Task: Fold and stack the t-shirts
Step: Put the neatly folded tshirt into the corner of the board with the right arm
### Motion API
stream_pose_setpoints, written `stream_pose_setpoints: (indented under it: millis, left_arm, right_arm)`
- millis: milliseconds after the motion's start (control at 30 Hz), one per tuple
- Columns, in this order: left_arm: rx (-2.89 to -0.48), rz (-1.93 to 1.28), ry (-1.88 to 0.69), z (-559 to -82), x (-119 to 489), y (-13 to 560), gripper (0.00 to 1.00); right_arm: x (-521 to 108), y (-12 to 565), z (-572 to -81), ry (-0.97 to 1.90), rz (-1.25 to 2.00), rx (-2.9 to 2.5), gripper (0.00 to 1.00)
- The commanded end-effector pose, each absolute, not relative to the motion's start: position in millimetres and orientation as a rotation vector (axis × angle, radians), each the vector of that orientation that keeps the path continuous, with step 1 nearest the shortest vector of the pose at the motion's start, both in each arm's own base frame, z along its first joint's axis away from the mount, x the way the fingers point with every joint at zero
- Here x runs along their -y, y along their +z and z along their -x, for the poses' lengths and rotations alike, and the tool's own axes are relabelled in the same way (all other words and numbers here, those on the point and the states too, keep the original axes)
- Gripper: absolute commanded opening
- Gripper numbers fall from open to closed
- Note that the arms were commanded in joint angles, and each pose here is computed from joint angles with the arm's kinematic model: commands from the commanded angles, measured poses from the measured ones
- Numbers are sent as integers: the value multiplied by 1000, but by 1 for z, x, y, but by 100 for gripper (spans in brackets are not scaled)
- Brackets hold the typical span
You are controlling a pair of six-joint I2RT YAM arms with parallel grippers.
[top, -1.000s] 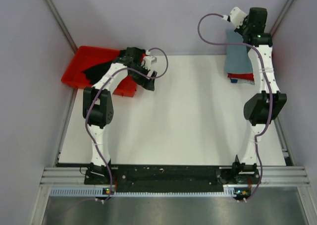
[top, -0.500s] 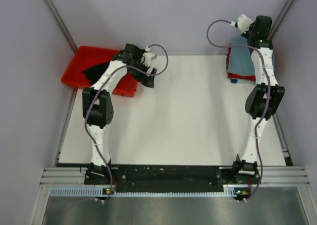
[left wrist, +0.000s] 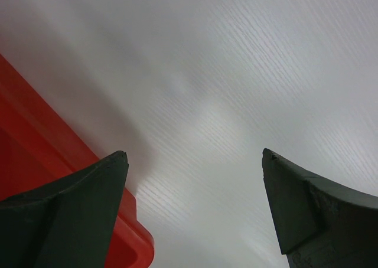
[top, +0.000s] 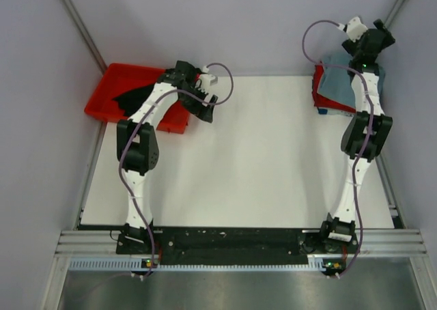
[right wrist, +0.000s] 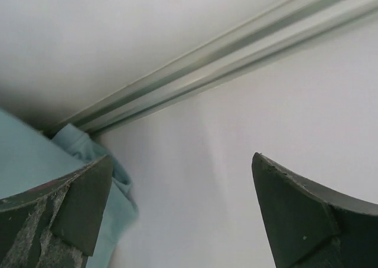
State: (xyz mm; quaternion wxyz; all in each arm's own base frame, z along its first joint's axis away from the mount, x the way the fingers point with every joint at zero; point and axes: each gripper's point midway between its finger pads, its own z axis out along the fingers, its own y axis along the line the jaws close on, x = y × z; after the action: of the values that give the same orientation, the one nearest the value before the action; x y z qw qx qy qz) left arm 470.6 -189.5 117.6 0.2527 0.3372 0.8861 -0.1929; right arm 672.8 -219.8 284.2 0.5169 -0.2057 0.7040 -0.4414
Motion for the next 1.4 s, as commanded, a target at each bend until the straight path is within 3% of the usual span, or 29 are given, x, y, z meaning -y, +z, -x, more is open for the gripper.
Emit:
stream_pose_setpoints:
  millis: [0, 200, 467, 633, 800, 1000, 1167, 1367]
  left_arm:
    - [-2359, -966, -507, -472, 201, 133, 99]
    - [-2292, -999, -547, -454, 207, 160, 99]
    - [-2195, -1049, -532, -396, 190, 190, 99]
    - [-2082, -1032, -433, -366, 172, 191, 99]
    - [-1920, -883, -225, -359, 143, 183, 99]
    - [-1648, -564, 19, -365, 100, 165, 99]
    - [-1617, -261, 87, -363, 66, 145, 99]
    - [-1675, -143, 170, -377, 49, 134, 99]
  right_arm:
    - [227, 402, -648, -1051, 230, -1447, 99]
    - [163, 435, -618, -648, 236, -1513, 99]
    - [34, 392, -536, -20, 251, -1588, 99]
    - [-7, 348, -468, 272, 120, -1532, 99]
    - [-23, 270, -420, 316, 58, -1647, 99]
    - [-4, 188, -389, 177, -48, -1785, 99]
    - [6, 151, -375, 75, -56, -1769, 99]
    - [4, 128, -358, 66, -49, -1653, 99]
